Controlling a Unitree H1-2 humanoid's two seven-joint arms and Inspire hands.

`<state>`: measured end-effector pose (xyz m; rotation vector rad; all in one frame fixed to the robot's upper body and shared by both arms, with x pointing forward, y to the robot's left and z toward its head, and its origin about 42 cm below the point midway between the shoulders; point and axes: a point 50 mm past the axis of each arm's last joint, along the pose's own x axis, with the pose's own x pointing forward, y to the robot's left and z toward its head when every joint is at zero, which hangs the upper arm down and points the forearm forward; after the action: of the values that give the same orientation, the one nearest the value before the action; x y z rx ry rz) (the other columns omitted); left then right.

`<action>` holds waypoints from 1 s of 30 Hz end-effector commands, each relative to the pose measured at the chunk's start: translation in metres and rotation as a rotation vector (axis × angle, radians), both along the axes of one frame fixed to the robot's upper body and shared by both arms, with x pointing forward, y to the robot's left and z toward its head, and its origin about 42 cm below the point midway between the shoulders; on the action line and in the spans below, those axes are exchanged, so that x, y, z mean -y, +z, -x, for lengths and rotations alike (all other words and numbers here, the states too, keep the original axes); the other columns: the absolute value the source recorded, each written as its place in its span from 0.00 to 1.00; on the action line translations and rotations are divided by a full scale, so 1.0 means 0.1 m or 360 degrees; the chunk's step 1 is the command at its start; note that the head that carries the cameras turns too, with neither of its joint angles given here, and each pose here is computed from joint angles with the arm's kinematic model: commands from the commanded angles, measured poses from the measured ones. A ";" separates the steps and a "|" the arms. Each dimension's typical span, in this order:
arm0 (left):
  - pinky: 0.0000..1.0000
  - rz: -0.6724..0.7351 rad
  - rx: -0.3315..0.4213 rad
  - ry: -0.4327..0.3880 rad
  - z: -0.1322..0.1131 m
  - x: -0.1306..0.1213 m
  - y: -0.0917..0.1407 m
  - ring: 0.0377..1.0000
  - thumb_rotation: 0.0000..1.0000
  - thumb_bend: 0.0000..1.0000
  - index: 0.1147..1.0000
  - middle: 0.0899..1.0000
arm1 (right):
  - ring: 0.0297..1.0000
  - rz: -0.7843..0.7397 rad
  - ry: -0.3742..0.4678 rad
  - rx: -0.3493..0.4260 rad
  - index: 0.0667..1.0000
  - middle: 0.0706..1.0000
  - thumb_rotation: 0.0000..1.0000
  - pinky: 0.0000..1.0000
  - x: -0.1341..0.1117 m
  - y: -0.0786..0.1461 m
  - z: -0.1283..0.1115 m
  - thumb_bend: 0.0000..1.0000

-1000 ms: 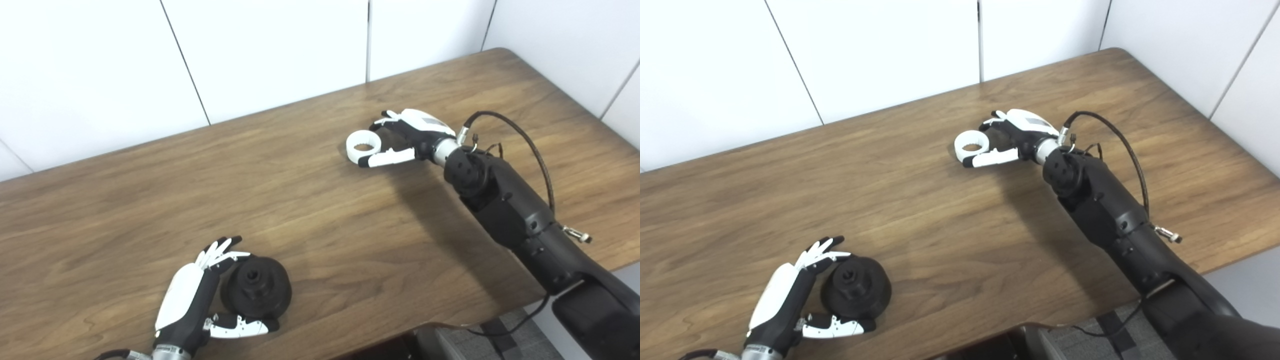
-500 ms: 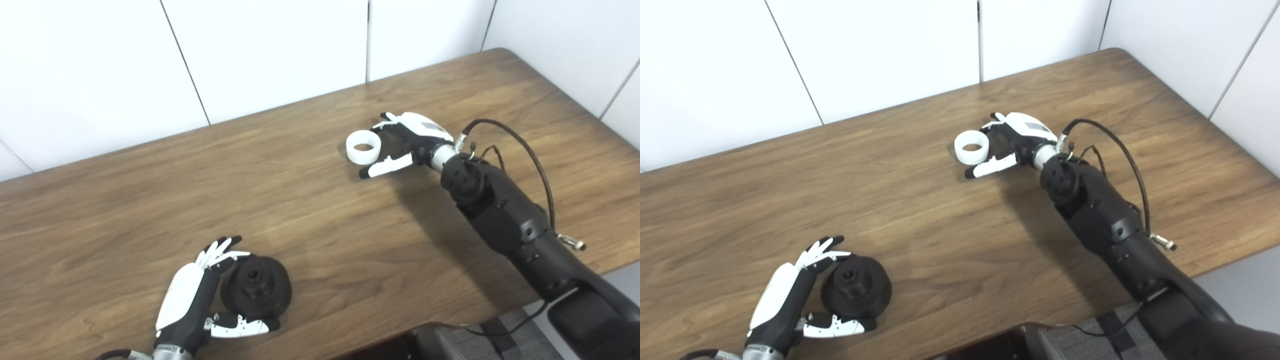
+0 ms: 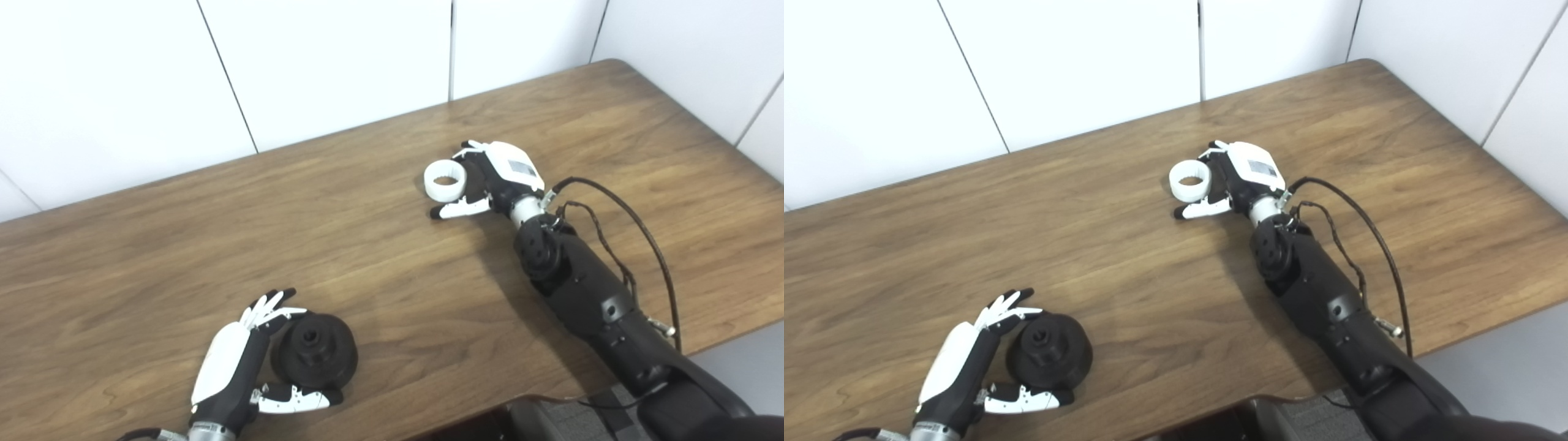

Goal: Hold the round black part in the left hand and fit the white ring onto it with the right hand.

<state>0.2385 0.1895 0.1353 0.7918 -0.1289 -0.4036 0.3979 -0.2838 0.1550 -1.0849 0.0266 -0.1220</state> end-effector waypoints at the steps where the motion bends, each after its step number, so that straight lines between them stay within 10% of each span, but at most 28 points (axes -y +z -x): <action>1: 1.00 -0.0007 0.0067 0.0009 -0.03 -0.02 0.10 1.00 0.24 0.89 0.55 0.94 | 0.94 -0.0011 0.0039 0.0080 0.69 0.91 0.44 0.93 -0.08 0.09 -0.06 0.87; 30: 1.00 0.0002 0.0067 0.0010 -0.06 -0.06 0.15 1.00 0.25 0.89 0.55 0.94 | 0.87 -0.0061 0.0018 0.0249 0.46 0.83 0.15 0.90 -0.02 0.09 -0.04 0.51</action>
<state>0.2393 0.1922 0.1362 0.7906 -0.1201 -0.3992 0.3982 -0.2761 0.1542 -1.0191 -0.0879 -0.1618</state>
